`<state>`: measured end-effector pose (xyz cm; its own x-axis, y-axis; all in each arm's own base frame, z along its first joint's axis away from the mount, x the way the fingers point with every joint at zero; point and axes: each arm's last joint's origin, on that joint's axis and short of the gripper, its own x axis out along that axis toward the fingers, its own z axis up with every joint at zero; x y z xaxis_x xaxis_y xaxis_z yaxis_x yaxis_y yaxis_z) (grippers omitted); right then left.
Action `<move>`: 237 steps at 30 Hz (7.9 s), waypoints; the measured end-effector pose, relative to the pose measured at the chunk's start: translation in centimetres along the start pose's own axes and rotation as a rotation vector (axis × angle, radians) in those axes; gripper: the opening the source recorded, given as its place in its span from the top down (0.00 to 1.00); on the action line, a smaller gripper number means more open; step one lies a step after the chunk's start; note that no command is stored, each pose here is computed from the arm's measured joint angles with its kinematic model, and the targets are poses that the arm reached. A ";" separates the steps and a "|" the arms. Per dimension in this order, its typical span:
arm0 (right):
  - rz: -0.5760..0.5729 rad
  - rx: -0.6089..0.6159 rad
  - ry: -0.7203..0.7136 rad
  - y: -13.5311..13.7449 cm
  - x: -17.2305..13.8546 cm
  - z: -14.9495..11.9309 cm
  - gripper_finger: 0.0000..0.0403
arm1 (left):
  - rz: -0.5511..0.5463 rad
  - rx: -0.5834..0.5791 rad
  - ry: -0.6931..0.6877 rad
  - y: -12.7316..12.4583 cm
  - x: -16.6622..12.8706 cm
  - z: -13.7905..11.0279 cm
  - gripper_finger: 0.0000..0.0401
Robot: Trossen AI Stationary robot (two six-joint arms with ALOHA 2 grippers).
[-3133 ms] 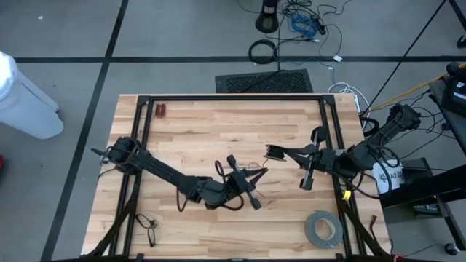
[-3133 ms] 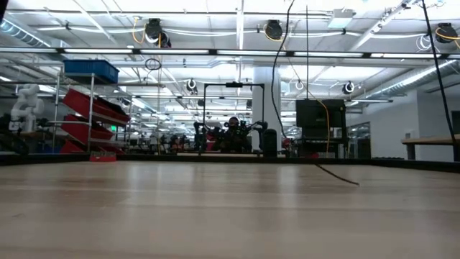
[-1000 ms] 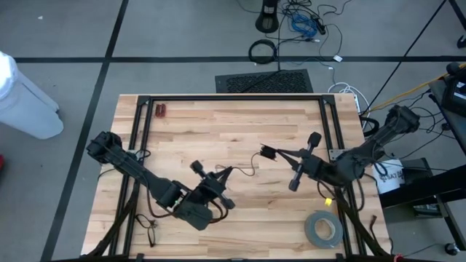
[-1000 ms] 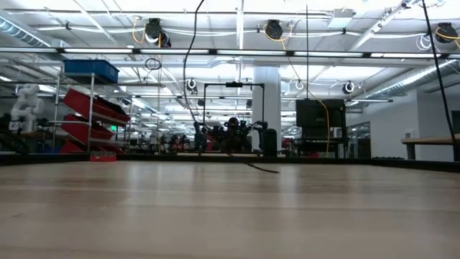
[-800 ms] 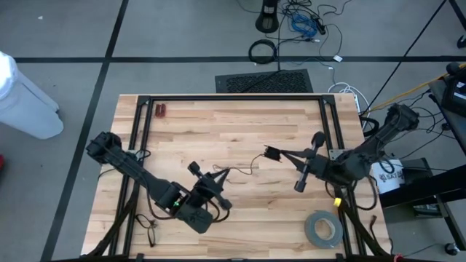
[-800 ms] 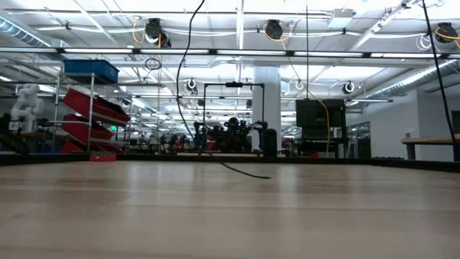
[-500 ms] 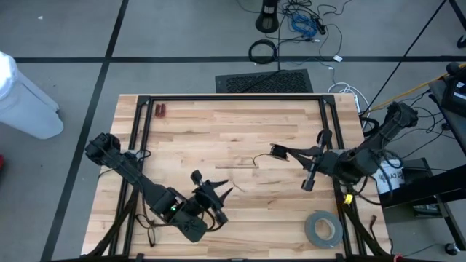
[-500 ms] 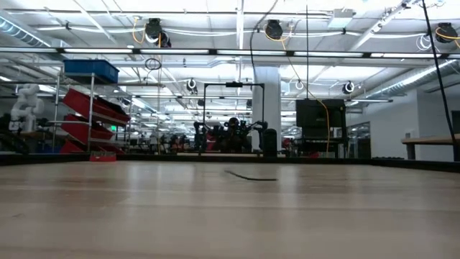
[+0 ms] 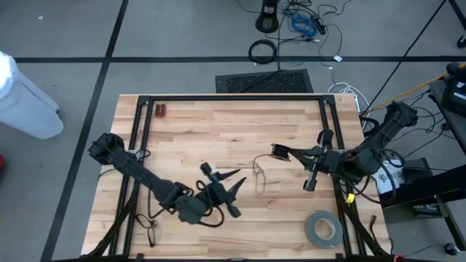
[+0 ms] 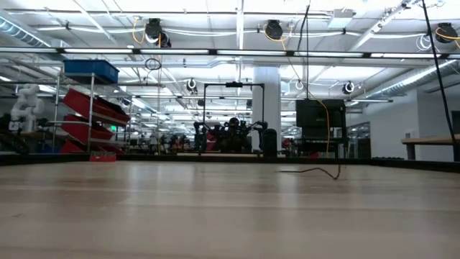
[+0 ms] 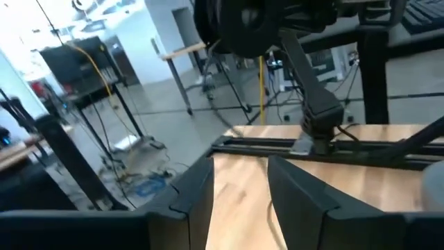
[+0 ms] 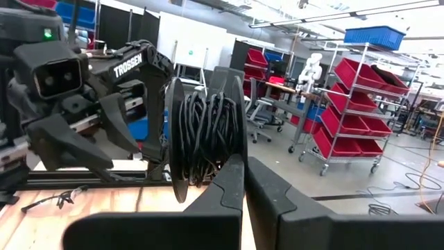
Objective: Coil cords
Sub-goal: Uncoil the black wire from the spool
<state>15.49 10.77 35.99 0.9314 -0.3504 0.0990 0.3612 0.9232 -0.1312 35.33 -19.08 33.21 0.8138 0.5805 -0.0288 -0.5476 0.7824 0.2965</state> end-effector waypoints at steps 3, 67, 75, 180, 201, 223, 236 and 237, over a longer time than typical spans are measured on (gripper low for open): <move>0.000 0.000 0.000 0.0 0.0 0.0 1.00 | 0.027 0.006 -0.016 0.2 1.0 0.0 0.64; -0.009 0.003 -0.004 0.6 1.4 -0.5 1.00 | -0.158 -0.120 -0.065 0.2 8.2 -3.0 1.00; -0.077 -0.053 0.035 1.1 3.4 -1.8 1.00 | -0.245 -0.137 -0.133 -0.6 7.1 -2.2 1.00; 0.183 -0.223 -0.004 0.2 0.1 -0.8 1.00 | -0.528 0.289 -0.078 6.2 4.8 5.6 0.73; 0.173 -0.237 0.036 0.4 0.8 -1.5 1.00 | -0.495 0.273 -0.083 4.4 6.4 4.5 0.73; 0.171 -0.237 0.036 0.4 0.8 -1.5 1.00 | -0.510 0.247 -0.070 4.7 7.3 4.1 0.92; 0.172 -0.237 0.036 0.4 0.8 -1.5 1.00 | -0.517 0.240 -0.042 4.7 7.2 3.9 0.73; 0.172 -0.236 0.036 0.4 0.8 -1.5 1.00 | -0.516 0.239 -0.042 4.7 7.2 3.9 0.73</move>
<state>16.46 10.56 34.52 0.9794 -0.2010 0.0211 0.1945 0.9086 -0.3696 39.43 -12.10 38.08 0.9739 0.1230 -0.1908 -0.0214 0.8864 0.4624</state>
